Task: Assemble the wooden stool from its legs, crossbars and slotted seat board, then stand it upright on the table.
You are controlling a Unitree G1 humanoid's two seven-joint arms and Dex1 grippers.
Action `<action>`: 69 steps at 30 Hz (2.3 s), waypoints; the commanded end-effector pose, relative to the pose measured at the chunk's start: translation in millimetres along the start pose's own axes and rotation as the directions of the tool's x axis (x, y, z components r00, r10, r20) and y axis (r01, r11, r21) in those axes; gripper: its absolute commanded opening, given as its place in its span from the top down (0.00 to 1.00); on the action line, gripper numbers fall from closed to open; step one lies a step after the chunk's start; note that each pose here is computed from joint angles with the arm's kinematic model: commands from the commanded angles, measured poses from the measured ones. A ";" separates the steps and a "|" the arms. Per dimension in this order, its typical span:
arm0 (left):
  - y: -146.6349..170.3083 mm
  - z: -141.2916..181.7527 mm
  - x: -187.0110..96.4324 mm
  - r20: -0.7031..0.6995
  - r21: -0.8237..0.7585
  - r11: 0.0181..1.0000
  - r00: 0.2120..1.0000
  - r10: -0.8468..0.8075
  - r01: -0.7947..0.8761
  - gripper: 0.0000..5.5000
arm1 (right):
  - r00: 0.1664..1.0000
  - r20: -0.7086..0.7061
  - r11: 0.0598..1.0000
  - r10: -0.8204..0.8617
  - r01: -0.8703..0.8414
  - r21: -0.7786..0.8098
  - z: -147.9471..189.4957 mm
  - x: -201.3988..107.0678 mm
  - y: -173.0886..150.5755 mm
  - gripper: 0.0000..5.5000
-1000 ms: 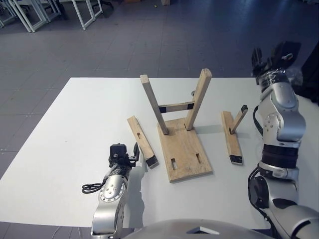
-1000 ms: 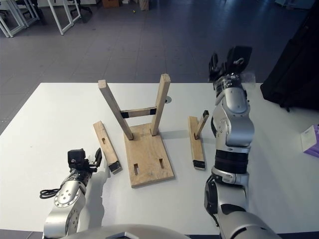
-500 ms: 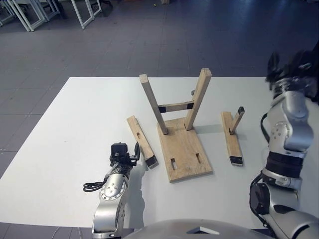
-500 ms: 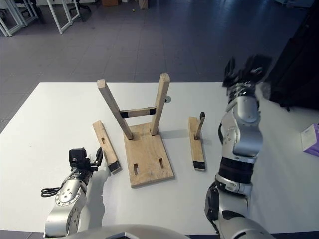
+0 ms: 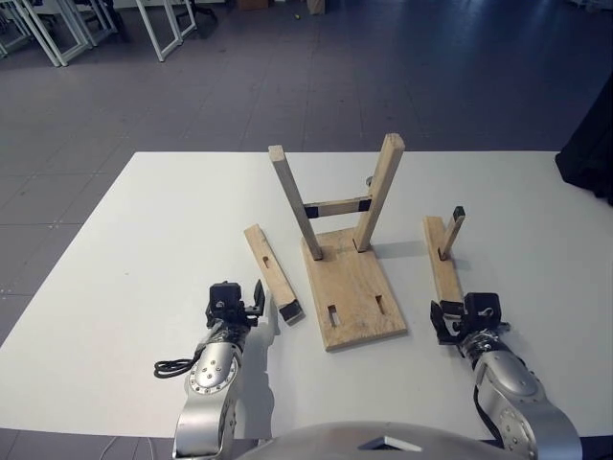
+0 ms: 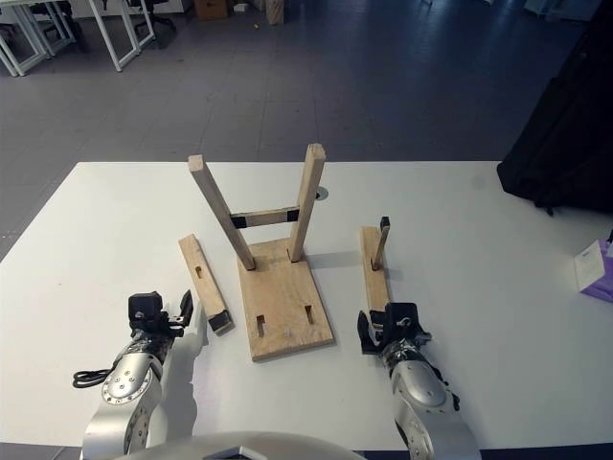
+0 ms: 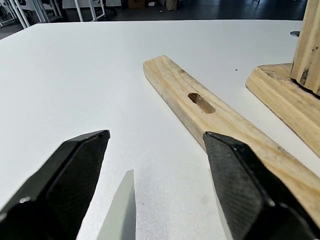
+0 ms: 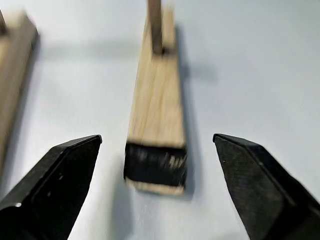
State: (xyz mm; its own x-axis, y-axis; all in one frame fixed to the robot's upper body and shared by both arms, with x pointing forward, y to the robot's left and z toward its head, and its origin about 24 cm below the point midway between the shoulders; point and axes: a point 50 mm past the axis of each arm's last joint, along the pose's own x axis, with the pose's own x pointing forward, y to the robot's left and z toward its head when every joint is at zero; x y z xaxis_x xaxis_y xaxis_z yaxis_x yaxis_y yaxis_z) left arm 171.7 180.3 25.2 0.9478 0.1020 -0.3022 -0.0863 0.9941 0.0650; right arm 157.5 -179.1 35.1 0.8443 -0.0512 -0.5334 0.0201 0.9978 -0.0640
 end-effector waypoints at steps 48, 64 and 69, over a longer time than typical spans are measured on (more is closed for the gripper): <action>1.5 165.3 -29.3 0.507 -0.344 -0.400 -0.191 -0.840 0.850 0.46 | 0.041 0.224 0.043 0.974 -0.999 -0.006 136.7 -53.3 63.0 0.63; 12.9 142.3 -11.7 0.377 -0.250 0.134 0.224 -0.899 0.959 0.63 | 0.325 0.151 0.318 0.934 -0.946 0.065 127.9 -28.1 -2.2 0.23; 12.0 141.8 -16.7 0.341 0.080 0.218 0.179 -0.923 0.973 0.63 | 0.476 0.016 0.473 0.880 -0.878 0.075 81.7 -10.6 -11.6 0.18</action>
State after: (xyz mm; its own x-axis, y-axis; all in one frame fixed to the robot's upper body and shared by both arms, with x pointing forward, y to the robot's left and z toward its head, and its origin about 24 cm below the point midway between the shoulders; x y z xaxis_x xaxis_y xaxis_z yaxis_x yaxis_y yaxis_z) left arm 199.0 186.1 165.8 0.3914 -0.8942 0.2173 0.8948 0.3147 -0.3168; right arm 196.9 -184.7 122.6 0.4299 0.8698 -0.2421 -0.7009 0.4905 0.5178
